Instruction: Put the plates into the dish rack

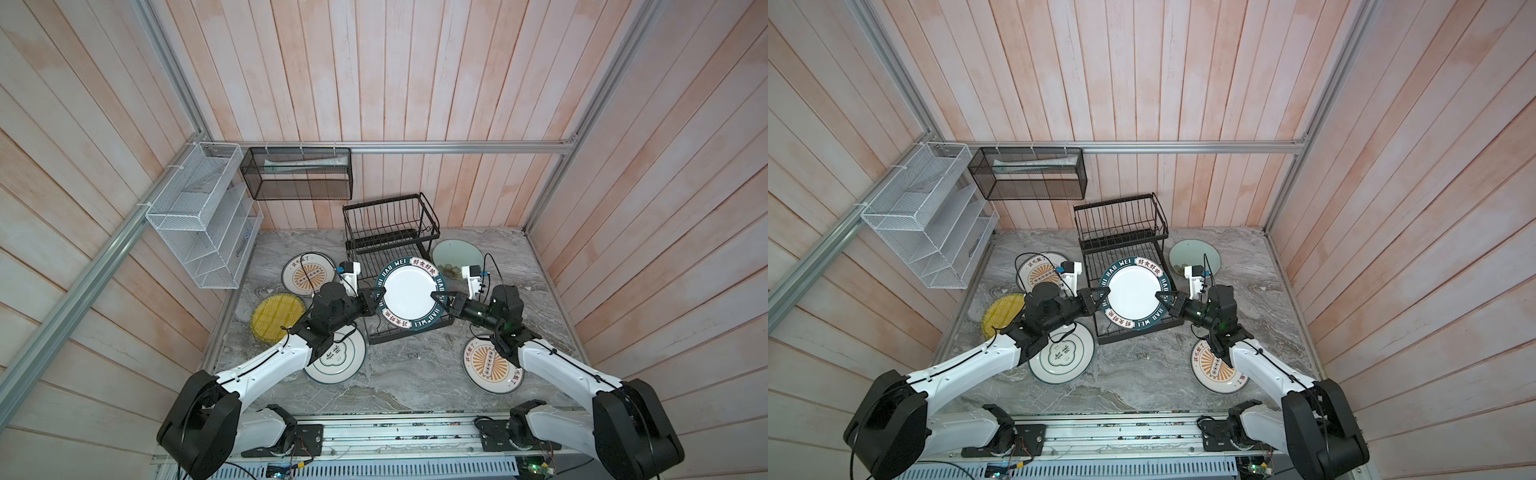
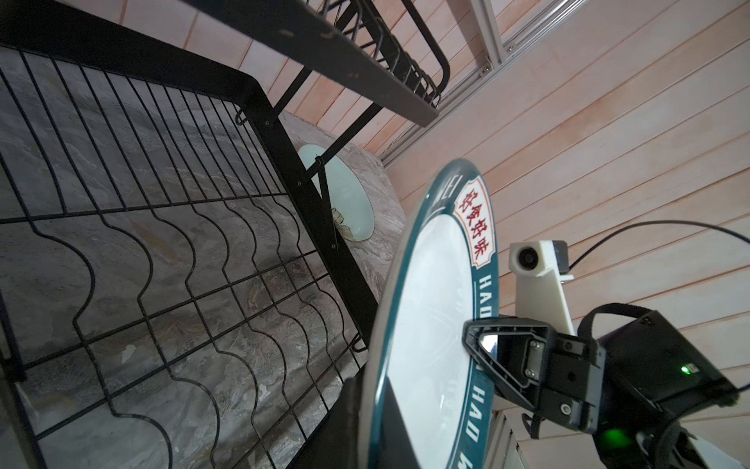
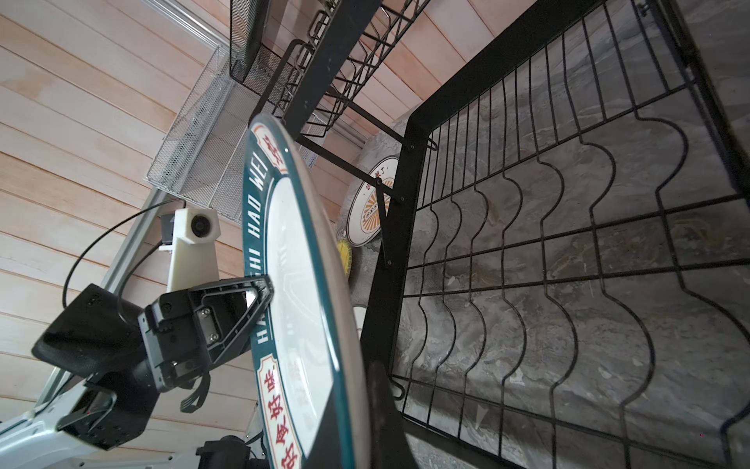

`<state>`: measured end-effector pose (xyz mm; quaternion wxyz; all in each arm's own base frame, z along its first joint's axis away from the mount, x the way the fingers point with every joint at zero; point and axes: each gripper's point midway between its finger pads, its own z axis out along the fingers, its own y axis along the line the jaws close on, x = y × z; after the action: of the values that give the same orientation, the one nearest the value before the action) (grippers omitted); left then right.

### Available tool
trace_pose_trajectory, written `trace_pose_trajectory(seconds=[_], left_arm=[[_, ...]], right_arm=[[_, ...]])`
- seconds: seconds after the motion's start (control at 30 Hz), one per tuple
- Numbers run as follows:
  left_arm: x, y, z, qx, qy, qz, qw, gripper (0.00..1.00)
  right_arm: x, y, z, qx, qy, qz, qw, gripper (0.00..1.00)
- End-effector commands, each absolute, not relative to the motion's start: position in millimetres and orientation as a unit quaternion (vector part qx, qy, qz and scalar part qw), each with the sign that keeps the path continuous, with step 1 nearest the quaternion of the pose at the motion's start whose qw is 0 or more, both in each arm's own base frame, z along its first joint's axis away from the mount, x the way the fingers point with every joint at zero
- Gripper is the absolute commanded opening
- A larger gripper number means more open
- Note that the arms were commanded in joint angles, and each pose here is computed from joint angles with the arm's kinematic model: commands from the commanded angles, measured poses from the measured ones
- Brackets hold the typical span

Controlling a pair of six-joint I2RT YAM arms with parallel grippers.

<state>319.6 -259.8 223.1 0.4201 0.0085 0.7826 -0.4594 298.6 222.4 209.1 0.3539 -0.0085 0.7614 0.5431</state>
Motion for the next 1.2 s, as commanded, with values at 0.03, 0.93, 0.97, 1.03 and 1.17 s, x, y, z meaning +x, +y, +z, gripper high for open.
trace_pose_trajectory(seconds=[0.03, 0.93, 0.97, 1.03, 1.17], left_arm=[[318.2, -263.4, 243.6, 0.029, 0.761, -0.470, 0.446, 0.00], [297.9, -252.5, 256.1, 0.092, 0.800, -0.364, 0.468, 0.47], [296.2, -250.9, 258.3, 0.093, 0.799, -0.362, 0.471, 0.47], [294.0, -247.0, 260.3, 0.092, 0.799, -0.356, 0.475, 0.47], [286.8, -239.8, 262.4, 0.090, 0.799, -0.349, 0.482, 0.47]], right_arm=[[294.8, 238.5, 229.4, -0.053, 0.742, 0.562, 0.361, 0.00], [307.3, 197.6, 286.8, -0.034, 0.745, 0.471, 0.471, 0.00], [310.1, 196.5, 295.0, -0.039, 0.744, 0.466, 0.477, 0.00], [316.0, 196.1, 311.2, -0.049, 0.741, 0.458, 0.490, 0.00], [332.6, 191.8, 348.4, -0.047, 0.729, 0.434, 0.528, 0.00]])
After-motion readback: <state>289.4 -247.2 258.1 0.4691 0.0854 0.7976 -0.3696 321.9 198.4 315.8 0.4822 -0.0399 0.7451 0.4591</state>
